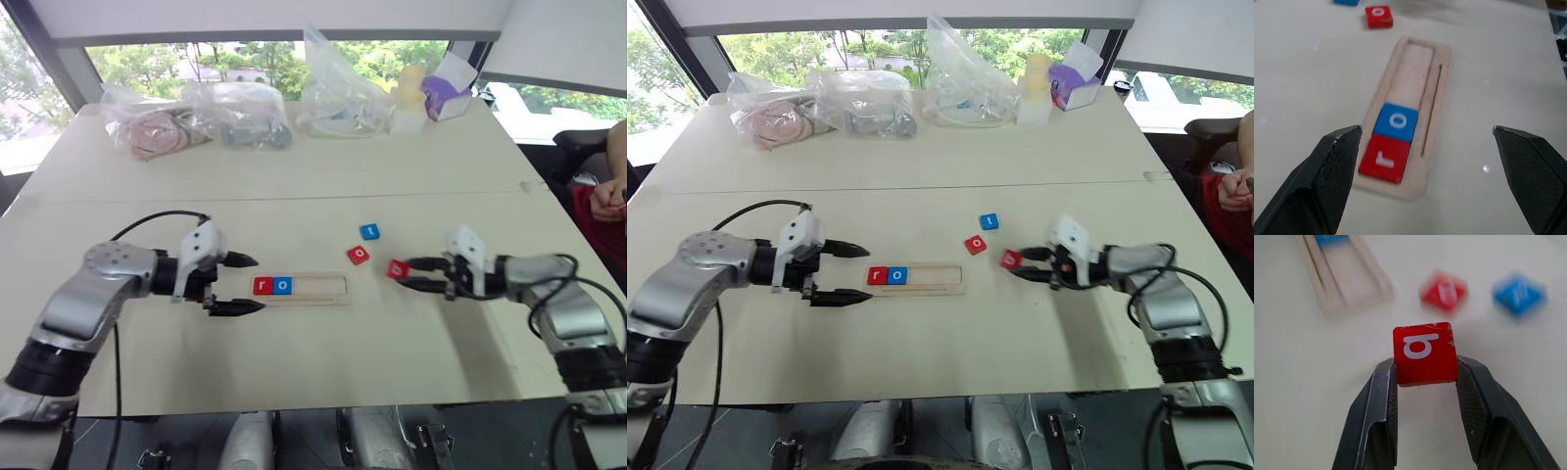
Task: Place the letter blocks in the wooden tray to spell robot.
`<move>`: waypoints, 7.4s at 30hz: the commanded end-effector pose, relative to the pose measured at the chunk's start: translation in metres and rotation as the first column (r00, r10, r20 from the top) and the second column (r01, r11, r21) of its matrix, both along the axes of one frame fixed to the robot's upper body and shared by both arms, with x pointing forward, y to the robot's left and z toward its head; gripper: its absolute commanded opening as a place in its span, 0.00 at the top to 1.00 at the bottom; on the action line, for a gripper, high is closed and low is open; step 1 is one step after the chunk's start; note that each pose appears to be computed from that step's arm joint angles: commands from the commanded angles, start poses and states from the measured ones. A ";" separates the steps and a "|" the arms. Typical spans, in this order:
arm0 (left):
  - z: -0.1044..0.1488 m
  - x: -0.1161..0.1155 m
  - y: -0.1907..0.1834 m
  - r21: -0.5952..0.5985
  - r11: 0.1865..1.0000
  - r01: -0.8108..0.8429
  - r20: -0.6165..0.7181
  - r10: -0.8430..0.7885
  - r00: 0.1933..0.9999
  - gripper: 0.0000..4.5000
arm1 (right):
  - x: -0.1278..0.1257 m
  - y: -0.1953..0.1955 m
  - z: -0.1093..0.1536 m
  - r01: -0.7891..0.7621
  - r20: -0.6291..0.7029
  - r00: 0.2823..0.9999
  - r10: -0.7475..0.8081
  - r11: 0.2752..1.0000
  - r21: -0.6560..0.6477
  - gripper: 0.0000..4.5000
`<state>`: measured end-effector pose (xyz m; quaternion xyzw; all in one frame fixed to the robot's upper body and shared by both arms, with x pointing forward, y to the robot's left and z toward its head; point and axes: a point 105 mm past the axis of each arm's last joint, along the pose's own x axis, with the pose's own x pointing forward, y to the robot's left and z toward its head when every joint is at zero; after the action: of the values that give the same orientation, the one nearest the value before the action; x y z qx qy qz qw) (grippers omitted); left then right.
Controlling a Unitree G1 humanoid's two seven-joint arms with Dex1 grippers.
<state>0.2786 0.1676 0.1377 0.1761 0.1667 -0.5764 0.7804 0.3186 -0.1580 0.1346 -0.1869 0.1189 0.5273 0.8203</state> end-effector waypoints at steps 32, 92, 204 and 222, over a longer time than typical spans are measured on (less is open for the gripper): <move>0.012 -0.021 0.001 -0.044 0.991 -0.128 0.037 0.129 0.991 0.00 | -0.002 0.118 -0.018 -0.213 -0.032 0.977 0.210 0.969 -0.128 0.75; 0.025 -0.009 -0.054 -0.142 0.989 0.037 0.123 -0.020 0.992 0.00 | 0.027 0.005 -0.012 0.819 -0.053 0.573 -0.818 0.570 0.069 0.75; 0.020 -0.035 -0.014 -0.043 0.998 -0.042 -0.006 0.042 0.999 0.00 | 0.009 0.094 -0.029 -0.301 0.010 0.953 0.302 0.952 -0.061 0.74; 0.021 -0.032 -0.015 -0.051 0.997 -0.057 0.007 0.057 0.998 0.00 | 0.017 0.095 -0.021 -0.259 0.054 0.964 0.261 0.965 -0.035 0.19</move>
<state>0.2472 0.1556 0.1497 0.1452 0.1725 -0.5543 0.8012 0.3303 -0.0641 0.0963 -0.2259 0.1078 0.6305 0.7347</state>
